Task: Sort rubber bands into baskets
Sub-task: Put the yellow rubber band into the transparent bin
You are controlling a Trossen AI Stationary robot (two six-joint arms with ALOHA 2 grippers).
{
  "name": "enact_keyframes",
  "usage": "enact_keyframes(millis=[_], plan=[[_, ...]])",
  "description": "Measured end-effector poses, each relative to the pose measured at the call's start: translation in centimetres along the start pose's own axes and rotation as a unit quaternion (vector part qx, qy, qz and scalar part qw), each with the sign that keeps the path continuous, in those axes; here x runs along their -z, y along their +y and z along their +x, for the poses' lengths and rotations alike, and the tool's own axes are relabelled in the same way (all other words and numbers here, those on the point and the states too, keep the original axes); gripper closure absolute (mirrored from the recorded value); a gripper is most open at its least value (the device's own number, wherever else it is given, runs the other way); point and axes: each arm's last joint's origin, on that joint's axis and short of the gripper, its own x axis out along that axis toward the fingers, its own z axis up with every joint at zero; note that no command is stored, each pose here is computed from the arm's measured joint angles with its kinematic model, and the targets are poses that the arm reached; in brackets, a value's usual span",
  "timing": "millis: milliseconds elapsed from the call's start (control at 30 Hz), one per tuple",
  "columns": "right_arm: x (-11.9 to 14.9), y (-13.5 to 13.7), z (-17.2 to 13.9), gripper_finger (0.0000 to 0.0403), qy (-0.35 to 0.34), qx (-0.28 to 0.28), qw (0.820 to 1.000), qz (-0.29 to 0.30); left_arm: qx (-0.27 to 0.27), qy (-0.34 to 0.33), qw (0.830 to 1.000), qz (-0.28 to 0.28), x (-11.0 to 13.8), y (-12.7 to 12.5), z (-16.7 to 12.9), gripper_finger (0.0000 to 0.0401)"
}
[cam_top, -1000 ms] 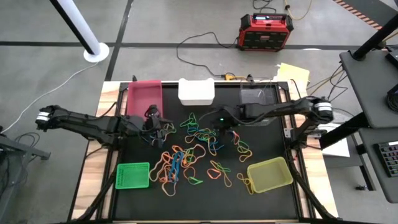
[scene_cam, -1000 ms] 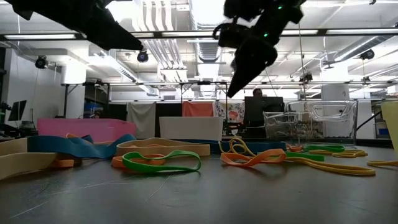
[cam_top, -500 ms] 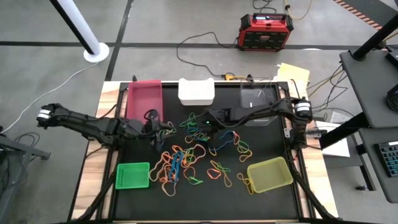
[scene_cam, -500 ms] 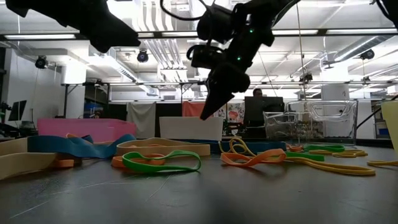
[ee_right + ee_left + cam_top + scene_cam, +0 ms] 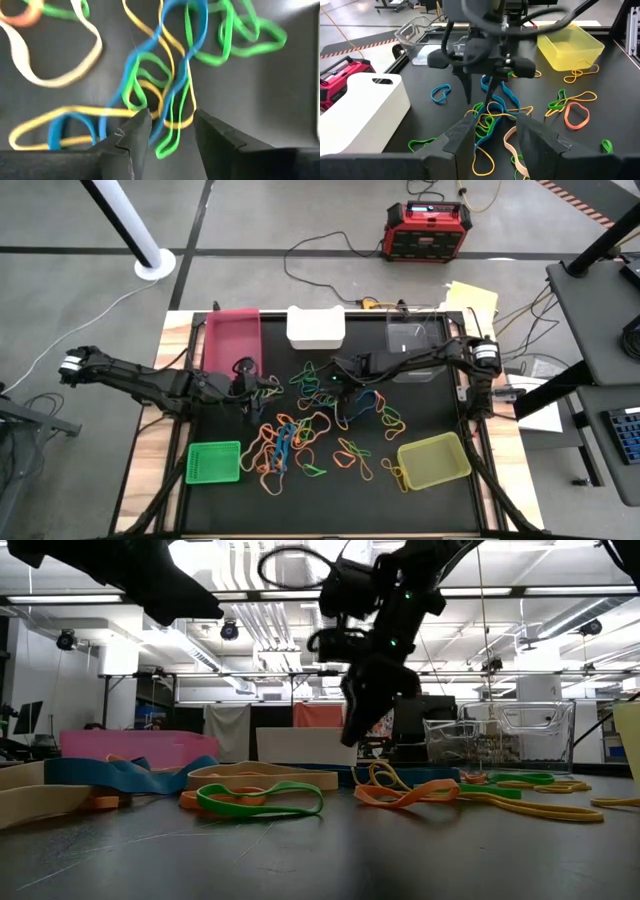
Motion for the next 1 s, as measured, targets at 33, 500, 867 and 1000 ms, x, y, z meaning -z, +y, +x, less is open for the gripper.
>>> enact_keyframes(millis=[33,500,867,1000], plan=[[0.2,-0.3,0.3,0.0254,0.004,0.001,1.0,0.006,0.0,0.0,1.0,0.0,0.0,0.0,0.0,0.0272],[1.1,-2.7,2.1,0.0289,-0.028,-0.008,0.999,0.044,-0.001,-0.015,1.0,0.017,-0.3,0.0,0.0,0.0272],[1.8,-2.4,4.7,0.031,-0.006,-0.023,0.998,0.054,-0.001,-0.02,1.0,0.019,-0.4,0.0,0.0,0.0272],[1.8,-2.4,4.5,0.0365,-0.009,-0.022,0.999,0.047,-0.001,-0.02,1.0,0.019,-0.4,0.0,0.0,0.0272]])
